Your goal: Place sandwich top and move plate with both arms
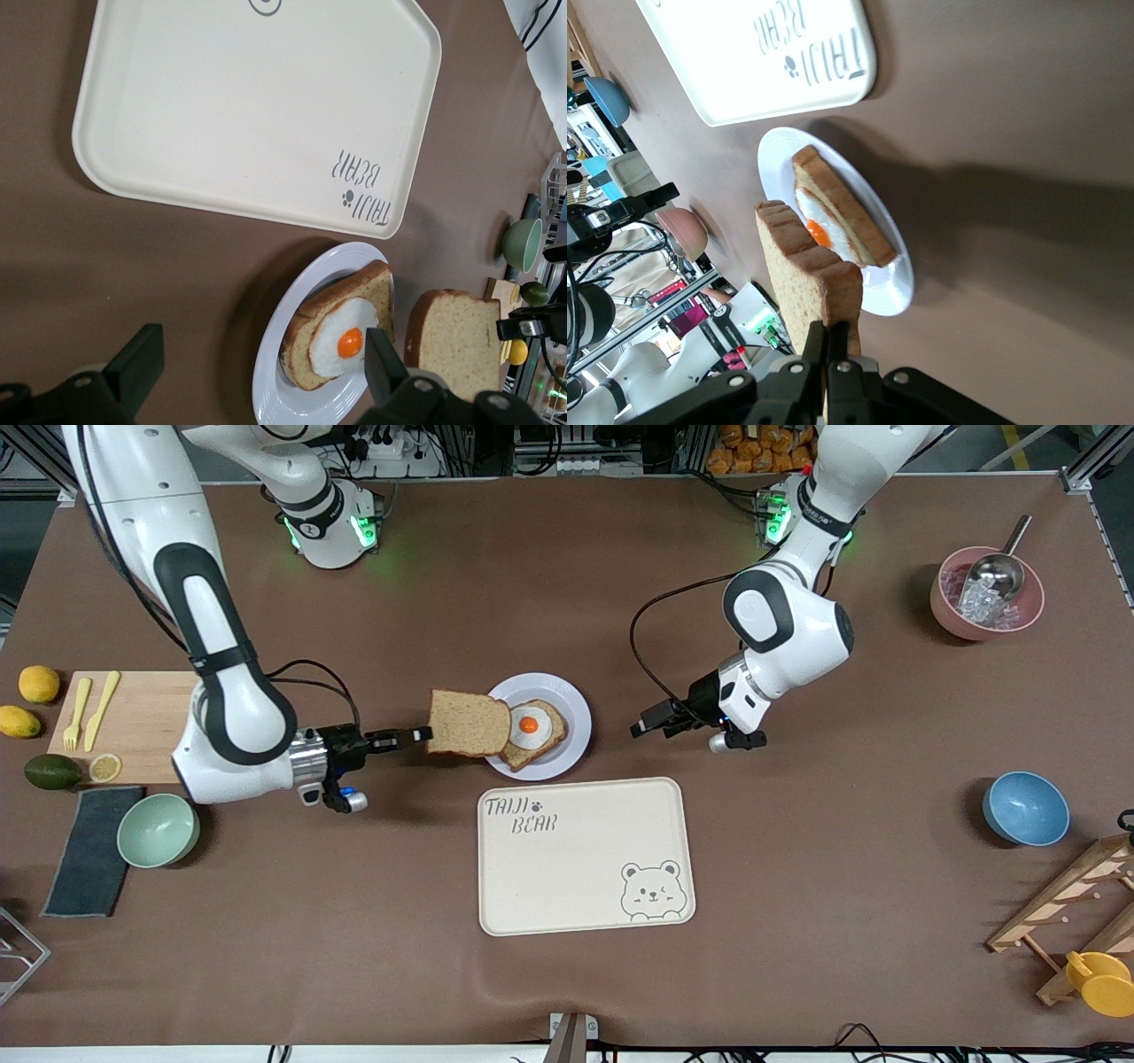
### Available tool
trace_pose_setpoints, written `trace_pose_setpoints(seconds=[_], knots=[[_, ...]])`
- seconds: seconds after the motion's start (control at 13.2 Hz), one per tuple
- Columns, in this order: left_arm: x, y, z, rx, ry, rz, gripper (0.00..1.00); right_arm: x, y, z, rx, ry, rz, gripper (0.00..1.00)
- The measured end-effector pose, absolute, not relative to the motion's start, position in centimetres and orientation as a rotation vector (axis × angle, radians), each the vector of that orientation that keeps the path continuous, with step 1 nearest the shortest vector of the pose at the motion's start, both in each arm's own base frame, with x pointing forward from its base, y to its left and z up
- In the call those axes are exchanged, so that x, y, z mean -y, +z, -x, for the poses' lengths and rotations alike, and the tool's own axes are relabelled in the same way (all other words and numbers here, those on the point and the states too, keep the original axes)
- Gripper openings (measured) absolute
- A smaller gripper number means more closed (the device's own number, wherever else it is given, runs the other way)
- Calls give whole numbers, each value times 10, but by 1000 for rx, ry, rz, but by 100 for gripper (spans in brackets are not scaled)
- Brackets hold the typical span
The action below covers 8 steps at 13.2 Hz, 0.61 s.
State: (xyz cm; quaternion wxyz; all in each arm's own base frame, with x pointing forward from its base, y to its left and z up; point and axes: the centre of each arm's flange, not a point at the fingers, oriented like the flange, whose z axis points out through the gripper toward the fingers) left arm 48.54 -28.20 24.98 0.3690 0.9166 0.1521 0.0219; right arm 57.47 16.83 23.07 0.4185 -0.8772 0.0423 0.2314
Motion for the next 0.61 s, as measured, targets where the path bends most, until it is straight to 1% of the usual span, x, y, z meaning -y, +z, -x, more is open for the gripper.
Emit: trace_pose_setpoints(seconds=[0.38, 0.61], knots=[[272, 249, -486, -405, 62, -2356, 100, -201, 212, -555, -113, 589, 2228, 4], [266, 246, -484, -385, 69, -2367, 100, -226, 206, -546, -141, 552, 2231, 4]])
